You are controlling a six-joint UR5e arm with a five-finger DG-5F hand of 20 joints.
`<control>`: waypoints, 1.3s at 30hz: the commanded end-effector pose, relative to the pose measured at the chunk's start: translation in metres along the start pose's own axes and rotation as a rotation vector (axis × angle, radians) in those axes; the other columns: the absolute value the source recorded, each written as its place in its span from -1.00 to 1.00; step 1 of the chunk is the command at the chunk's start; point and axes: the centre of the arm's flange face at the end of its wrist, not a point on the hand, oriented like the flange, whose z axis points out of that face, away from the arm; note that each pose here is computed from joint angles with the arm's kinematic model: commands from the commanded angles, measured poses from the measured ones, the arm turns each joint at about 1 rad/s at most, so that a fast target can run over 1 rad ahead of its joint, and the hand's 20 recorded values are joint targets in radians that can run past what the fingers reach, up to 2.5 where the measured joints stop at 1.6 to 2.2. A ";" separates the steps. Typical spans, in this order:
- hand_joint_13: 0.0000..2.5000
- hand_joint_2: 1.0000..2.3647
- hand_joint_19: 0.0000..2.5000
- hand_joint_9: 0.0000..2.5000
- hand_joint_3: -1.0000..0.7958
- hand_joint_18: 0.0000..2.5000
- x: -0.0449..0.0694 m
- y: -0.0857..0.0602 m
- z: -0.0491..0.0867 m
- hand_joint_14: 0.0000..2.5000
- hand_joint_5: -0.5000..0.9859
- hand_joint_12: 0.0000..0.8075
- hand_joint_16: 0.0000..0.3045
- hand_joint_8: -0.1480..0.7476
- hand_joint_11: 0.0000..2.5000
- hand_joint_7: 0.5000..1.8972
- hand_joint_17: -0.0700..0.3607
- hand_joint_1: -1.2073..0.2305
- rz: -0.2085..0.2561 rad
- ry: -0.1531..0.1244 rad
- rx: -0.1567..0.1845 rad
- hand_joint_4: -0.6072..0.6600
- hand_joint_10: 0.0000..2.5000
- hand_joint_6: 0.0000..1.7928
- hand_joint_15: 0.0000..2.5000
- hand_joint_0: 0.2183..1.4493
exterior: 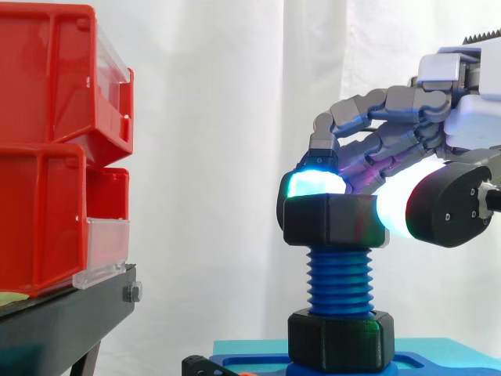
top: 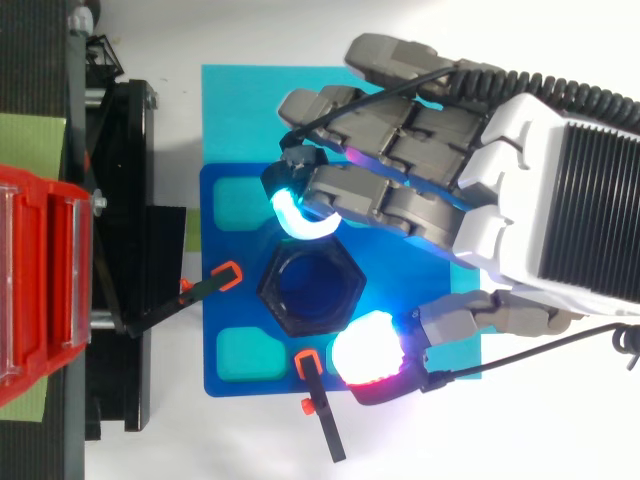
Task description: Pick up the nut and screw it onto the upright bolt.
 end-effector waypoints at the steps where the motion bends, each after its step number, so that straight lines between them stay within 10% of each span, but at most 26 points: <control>1: -0.45 -1.00 -0.94 -0.57 -0.44 -0.60 0.000 0.000 0.000 -1.00 -0.56 -0.30 -0.78 -0.06 -1.00 -0.13 -0.32 -0.16 0.000 0.000 0.000 0.43 -1.00 -0.38 -1.00 -0.53; 11: -0.45 -1.00 -0.94 -0.57 -0.44 -0.60 0.015 -0.002 0.001 -1.00 -0.56 -0.30 -0.78 -0.06 -1.00 -0.13 -0.32 -0.17 0.007 0.021 -0.005 0.41 -1.00 -0.38 -1.00 -0.53; 39: -0.45 -1.00 -0.93 -0.57 -0.44 -0.60 0.008 -0.007 0.003 -1.00 -0.56 -0.29 -0.77 -0.06 -1.00 -0.09 -0.31 -0.19 0.001 0.054 -0.028 0.41 -1.00 -0.41 -1.00 -0.55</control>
